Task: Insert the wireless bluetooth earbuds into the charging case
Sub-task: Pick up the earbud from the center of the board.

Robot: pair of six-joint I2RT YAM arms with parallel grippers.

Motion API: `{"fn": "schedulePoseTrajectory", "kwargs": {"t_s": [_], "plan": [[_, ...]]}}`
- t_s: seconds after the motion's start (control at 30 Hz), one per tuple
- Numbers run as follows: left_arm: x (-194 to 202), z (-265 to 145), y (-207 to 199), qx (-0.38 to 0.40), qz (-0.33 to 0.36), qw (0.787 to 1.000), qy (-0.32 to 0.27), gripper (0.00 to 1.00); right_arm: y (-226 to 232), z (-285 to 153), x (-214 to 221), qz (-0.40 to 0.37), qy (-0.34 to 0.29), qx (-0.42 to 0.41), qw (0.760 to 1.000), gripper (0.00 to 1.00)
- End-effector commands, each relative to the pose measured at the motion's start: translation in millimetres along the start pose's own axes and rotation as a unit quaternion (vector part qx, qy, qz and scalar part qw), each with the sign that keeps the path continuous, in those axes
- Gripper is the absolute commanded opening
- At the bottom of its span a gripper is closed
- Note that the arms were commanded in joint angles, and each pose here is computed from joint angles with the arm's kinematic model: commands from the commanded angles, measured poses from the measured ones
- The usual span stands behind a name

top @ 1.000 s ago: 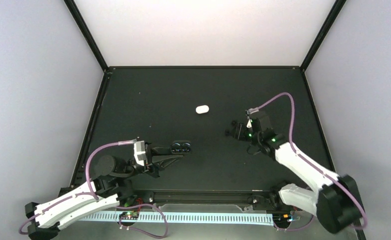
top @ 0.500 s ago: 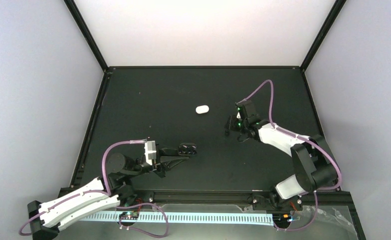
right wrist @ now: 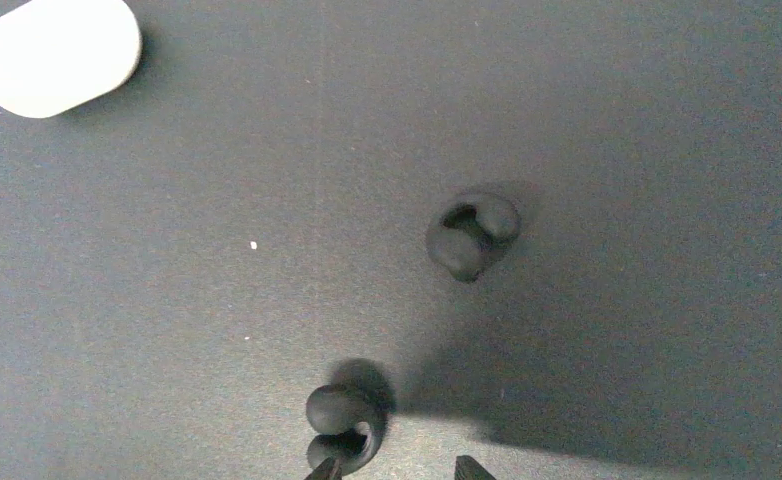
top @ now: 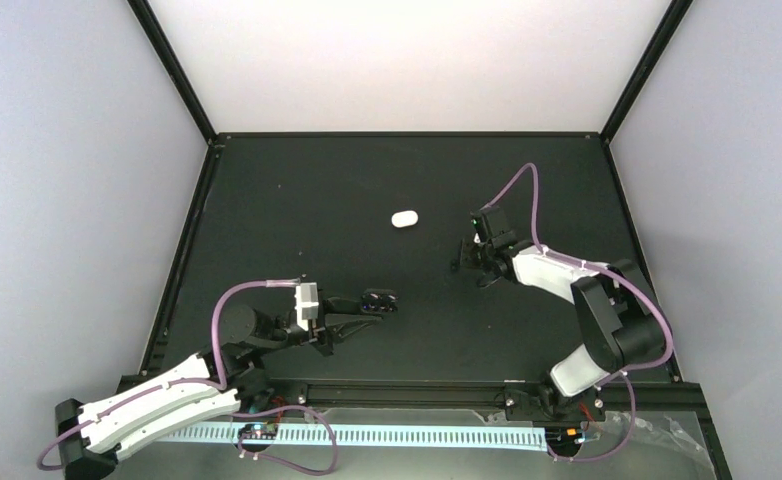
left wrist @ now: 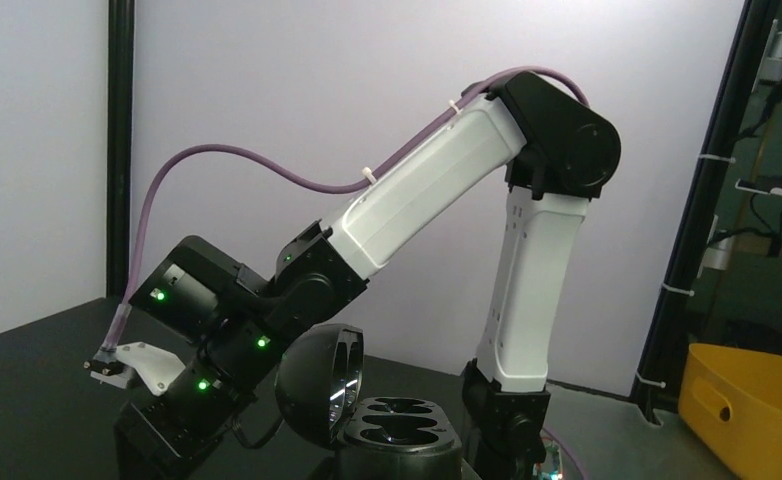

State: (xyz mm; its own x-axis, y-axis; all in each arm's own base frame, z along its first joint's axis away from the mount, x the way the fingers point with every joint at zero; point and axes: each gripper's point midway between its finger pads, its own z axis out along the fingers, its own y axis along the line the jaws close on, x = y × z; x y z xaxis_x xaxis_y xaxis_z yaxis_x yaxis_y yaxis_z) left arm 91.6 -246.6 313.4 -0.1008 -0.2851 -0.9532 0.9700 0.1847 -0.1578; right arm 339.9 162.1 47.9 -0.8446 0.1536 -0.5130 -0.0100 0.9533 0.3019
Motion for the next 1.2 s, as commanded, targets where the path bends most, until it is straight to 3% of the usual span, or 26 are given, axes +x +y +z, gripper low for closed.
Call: {"fn": "schedulePoseTrajectory", "kwargs": {"t_s": [0.0,0.9,1.17], "plan": [[-17,3,-6,0.013,0.015,1.000,-0.013,0.02,-4,7,-7,-0.014,-0.004,0.014,1.000,0.27],[-13,4,-8,0.020,0.016,1.000,-0.003,0.02,17,27,17,-0.058,0.055,0.010,0.997,0.26],[-12,4,-8,0.021,0.015,1.000,0.001,0.02,21,31,21,-0.063,0.064,0.006,0.996,0.14]]}}
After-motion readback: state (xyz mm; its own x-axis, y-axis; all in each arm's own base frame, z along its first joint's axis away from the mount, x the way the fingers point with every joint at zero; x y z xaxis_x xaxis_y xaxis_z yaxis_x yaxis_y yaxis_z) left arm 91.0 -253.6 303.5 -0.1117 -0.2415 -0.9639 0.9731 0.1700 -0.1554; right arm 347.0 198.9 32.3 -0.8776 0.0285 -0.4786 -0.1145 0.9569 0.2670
